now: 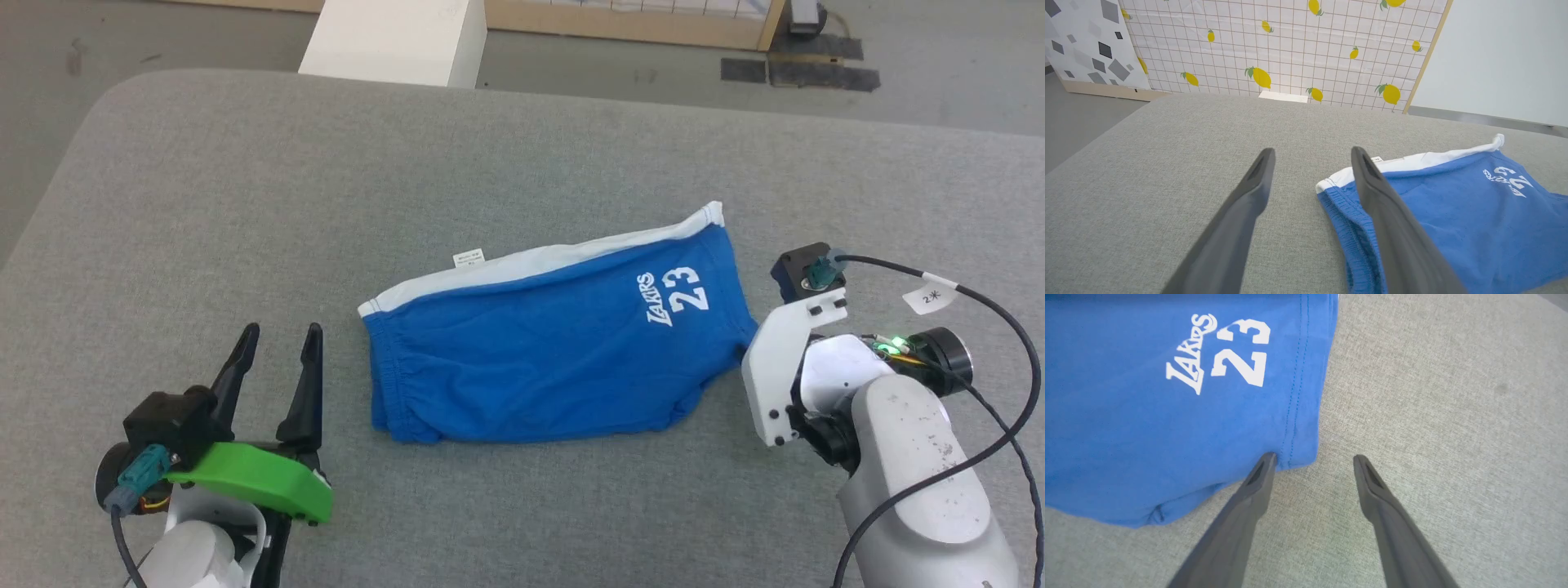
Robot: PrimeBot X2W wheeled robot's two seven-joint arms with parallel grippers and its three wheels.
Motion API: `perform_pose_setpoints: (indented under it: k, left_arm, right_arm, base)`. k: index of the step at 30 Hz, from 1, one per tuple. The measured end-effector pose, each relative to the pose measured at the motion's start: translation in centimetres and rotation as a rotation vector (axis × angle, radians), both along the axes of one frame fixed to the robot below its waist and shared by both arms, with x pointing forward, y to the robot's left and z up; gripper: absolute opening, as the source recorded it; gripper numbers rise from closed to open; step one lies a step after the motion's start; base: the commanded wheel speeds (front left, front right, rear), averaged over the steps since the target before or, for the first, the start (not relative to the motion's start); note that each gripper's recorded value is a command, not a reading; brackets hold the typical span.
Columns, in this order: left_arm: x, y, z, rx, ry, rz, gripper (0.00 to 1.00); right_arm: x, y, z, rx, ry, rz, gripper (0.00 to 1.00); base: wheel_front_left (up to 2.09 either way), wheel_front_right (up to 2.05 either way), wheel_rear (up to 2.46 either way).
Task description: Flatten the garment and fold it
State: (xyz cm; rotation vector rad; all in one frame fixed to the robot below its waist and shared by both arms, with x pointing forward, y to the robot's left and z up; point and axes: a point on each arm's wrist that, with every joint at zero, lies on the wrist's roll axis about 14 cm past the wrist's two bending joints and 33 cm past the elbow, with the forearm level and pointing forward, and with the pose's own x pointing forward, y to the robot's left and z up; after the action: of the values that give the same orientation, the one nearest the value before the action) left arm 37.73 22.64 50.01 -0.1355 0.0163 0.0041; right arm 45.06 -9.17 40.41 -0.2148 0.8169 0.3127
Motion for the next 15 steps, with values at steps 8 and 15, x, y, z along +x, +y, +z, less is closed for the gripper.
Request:
perform_pose_setpoints:
  k: [8, 15]
  left_arm:
    - [0.0, 1.3, -0.7, -0.026, 0.013, 0.056, 1.00]
    - [-0.1, 1.6, -0.7, -0.027, 0.013, 0.067, 1.00]
  right_arm:
    - [-0.9, 1.3, -2.7, -0.019, 0.077, 0.051, 1.00]
    - [-0.8, 2.1, -3.1, 0.006, 0.097, 0.064, 0.00]
  base:
    - [0.00, 0.00, 0.00]
    - [0.00, 0.00, 0.00]
